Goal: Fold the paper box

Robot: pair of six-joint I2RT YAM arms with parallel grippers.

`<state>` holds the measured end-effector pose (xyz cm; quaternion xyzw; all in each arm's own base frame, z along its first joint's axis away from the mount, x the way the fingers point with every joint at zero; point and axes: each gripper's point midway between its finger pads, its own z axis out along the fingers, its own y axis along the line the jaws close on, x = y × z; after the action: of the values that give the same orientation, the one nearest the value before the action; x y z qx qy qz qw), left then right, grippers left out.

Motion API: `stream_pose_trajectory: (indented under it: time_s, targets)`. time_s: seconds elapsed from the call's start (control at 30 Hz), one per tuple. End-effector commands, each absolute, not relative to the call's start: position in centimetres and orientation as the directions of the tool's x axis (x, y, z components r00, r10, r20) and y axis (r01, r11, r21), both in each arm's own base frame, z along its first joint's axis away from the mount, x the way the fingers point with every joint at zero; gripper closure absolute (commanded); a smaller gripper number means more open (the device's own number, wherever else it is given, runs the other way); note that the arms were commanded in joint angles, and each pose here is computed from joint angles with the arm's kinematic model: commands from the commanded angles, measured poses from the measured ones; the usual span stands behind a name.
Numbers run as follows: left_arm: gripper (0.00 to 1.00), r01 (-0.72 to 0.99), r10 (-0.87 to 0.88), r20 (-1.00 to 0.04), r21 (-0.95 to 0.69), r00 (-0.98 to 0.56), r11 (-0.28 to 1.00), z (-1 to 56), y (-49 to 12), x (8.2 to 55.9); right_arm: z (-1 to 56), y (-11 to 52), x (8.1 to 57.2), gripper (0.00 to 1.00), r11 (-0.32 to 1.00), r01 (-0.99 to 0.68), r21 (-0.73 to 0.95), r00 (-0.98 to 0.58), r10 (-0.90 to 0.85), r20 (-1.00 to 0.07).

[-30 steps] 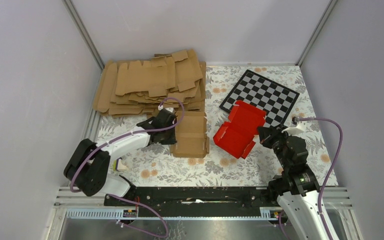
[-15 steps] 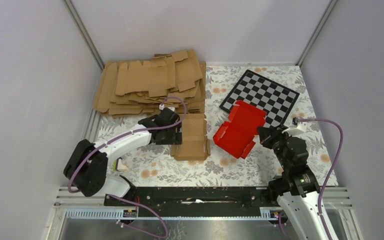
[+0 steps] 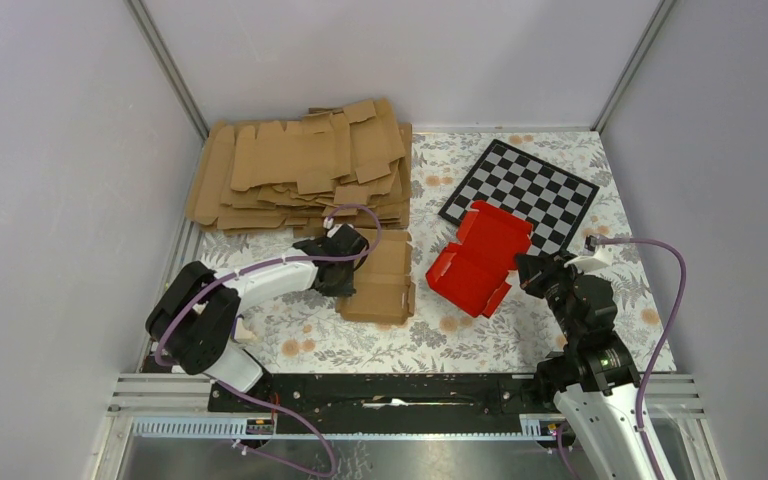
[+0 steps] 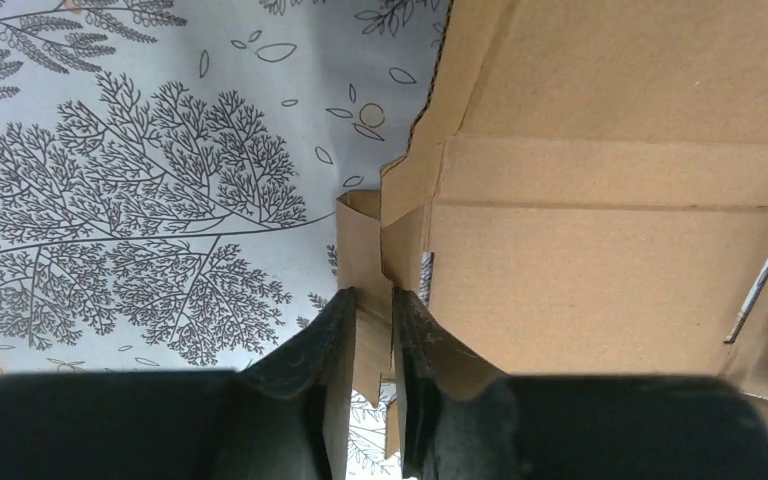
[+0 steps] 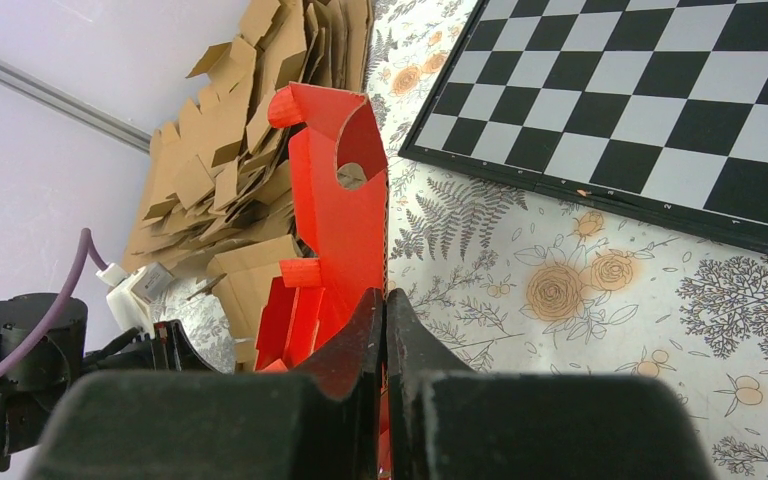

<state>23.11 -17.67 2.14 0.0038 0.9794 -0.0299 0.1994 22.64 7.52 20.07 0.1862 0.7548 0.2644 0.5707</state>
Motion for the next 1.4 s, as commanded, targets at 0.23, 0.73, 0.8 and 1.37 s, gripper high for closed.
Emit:
stream_pose_trajectory:
  time_s: [0.23, 0.73, 0.8, 1.37]
  targets:
    - [1.00, -0.006, -0.028, -0.470, -0.047, -0.882, 0.999, 4.6, -17.2, 24.5, 20.6, 7.5, 22.7, 0.98, 0.782, -0.031, 0.622, -0.259, 0.594, -0.761]
    - [1.00, 0.291, 0.047, -0.546, -0.370, -0.837, 0.882, 15.1, -25.4, 25.0, 22.2, 6.2, 22.7, 0.97, 0.787, 0.002, 0.617, -0.186, 0.607, -0.773]
    - [1.00, 0.294, 0.044, -0.556, -0.370, -0.830, 0.881, 15.9, -25.7, 25.9, 23.3, 5.9, 22.5, 0.98, 0.787, -0.010, 0.616, -0.160, 0.607, -0.778]
    - [1.00, 0.158, -0.380, -0.675, -0.592, -0.632, 0.790, 29.8, -18.8, 43.0, 26.5, 5.6, 21.8, 1.00, 0.795, -0.047, 0.605, -0.107, 0.598, -0.794]
